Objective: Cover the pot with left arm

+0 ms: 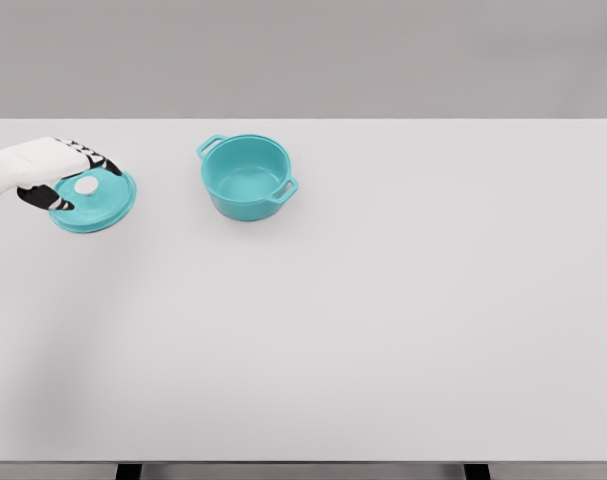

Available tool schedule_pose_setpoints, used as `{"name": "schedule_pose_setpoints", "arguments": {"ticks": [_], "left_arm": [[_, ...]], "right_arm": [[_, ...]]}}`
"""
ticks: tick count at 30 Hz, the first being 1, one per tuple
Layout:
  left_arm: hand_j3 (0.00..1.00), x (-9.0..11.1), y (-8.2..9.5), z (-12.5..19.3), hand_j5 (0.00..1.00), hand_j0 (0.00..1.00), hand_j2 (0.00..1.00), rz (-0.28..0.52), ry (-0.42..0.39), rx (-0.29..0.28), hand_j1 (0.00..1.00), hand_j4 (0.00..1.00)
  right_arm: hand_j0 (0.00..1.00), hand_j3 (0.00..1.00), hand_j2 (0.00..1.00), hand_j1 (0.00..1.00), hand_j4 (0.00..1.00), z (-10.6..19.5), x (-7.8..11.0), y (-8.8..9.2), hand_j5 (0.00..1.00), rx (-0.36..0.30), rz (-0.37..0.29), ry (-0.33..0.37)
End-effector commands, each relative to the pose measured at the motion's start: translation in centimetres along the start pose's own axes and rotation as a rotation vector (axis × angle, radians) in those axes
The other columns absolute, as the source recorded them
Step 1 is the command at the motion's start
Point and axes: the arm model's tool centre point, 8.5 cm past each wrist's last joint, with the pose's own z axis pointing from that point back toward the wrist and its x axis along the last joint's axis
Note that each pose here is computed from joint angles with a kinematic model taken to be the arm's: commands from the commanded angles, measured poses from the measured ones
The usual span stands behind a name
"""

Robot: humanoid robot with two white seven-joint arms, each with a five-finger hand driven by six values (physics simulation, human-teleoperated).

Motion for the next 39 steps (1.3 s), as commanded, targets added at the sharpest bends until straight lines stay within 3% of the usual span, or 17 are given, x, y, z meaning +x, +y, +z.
{"name": "schedule_pose_setpoints", "arguments": {"ticks": [1, 22, 32, 39], "left_arm": [[0.79, -0.1, -0.4, -0.3, 0.79, 0.79, 0.79, 0.021, 0.001, -0.002, 0.79, 0.79], [0.76, -0.7, -0.8, -1.6, 0.76, 0.76, 0.76, 0.077, 0.011, -0.011, 0.76, 0.76], [0.76, -1.9, -1.6, -1.5, 0.76, 0.76, 0.76, 0.117, 0.038, -0.029, 0.76, 0.76], [0.76, -1.6, -1.0, -2.0, 0.76, 0.76, 0.76, 0.117, 0.030, -0.016, 0.76, 0.76]], "right_arm": [[1.00, 1.00, 1.00, 1.00, 1.00, 0.0, 0.0, 0.0, 1.00, 0.000, 0.000, 0.001], [1.00, 1.00, 1.00, 1.00, 1.00, 0.0, 0.0, 0.0, 1.00, 0.000, 0.000, 0.001], [1.00, 1.00, 1.00, 1.00, 1.00, 0.0, 0.0, 0.0, 1.00, 0.000, 0.000, 0.001], [1.00, 1.00, 1.00, 1.00, 1.00, 0.0, 0.0, 0.0, 1.00, 0.000, 0.000, 0.000]]}}
